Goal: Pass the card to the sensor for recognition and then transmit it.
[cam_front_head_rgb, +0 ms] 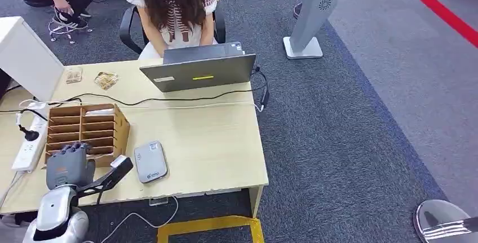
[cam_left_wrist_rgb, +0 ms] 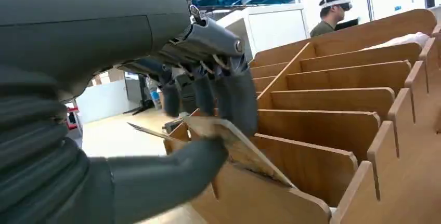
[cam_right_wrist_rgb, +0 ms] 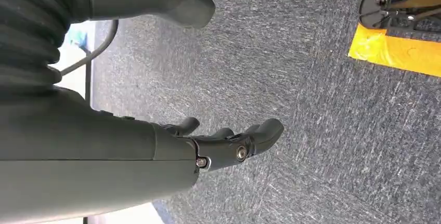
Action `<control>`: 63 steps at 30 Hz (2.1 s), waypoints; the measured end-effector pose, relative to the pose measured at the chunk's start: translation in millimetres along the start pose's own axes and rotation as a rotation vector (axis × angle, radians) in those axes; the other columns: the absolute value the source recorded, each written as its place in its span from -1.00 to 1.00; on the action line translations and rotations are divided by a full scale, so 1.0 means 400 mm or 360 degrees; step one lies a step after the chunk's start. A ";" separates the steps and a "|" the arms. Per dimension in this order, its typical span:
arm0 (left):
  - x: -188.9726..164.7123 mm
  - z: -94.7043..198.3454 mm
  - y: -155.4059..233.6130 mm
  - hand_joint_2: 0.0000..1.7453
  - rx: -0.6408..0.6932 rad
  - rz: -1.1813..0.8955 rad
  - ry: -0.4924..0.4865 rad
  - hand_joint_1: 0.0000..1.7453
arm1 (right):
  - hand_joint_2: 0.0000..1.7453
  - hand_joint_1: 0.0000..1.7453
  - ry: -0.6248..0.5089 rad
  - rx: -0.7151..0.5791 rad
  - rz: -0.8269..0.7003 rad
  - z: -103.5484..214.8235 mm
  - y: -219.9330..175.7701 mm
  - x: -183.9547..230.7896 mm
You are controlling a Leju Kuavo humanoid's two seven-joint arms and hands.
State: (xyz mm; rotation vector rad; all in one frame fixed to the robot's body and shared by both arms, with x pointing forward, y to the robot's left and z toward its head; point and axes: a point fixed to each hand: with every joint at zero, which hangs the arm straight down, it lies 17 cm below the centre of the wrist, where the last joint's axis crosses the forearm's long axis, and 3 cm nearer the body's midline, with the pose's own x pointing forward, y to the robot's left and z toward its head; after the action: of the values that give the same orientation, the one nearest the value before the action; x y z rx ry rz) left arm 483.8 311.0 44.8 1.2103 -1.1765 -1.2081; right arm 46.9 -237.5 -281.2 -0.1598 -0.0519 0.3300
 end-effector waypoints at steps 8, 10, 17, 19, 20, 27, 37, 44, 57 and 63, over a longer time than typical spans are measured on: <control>0.002 -0.005 0.005 1.00 0.0001 0.0019 -0.0005 1.00 | 1.00 -1.00 -0.0002 0.0001 -0.0006 0.000 0.000 0.001; 0.005 -0.005 0.005 1.00 0.0003 0.0024 -0.0014 1.00 | 1.00 -1.00 -0.0003 0.0001 -0.0008 0.000 0.000 0.002; 0.018 -0.005 0.031 1.00 0.0057 0.0052 -0.0051 1.00 | 1.00 -1.00 -0.0003 0.0001 -0.0023 0.000 0.000 0.002; 0.029 -0.004 0.060 1.00 0.0107 0.0066 -0.0074 1.00 | 1.00 -1.00 -0.0002 -0.0001 -0.0033 0.000 -0.001 0.002; 0.037 -0.002 0.082 1.00 0.0144 0.0080 -0.0090 1.00 | 1.00 -1.00 -0.0004 -0.0003 -0.0038 0.000 -0.001 0.003; 0.086 0.018 0.239 1.00 0.0390 0.0153 -0.0183 1.00 | 1.00 -1.00 -0.0003 -0.0012 -0.0065 -0.001 -0.004 0.003; 0.150 0.026 0.549 1.00 0.0859 0.0209 -0.0324 1.00 | 1.00 -1.00 -0.0014 -0.0001 -0.0020 0.000 0.000 0.006; 0.070 -0.151 0.683 1.00 0.1056 -0.0027 -0.0155 1.00 | 1.00 -1.00 -0.0063 0.0005 0.0093 0.001 -0.004 0.025; -0.097 -0.356 0.578 1.00 0.0702 -0.0237 0.0101 1.00 | 1.00 -1.00 -0.0097 -0.0005 0.0190 -0.001 -0.015 0.034; -0.108 -0.368 0.565 1.00 0.0655 -0.0240 0.0128 1.00 | 1.00 -1.00 -0.0098 -0.0005 0.0194 -0.001 -0.016 0.034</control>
State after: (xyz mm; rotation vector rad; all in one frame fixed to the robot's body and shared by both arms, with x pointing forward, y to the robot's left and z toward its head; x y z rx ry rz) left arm 634.5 355.6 268.2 1.6637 -1.3323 -1.0422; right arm 62.1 -239.1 -280.3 -0.1564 -0.1036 0.4562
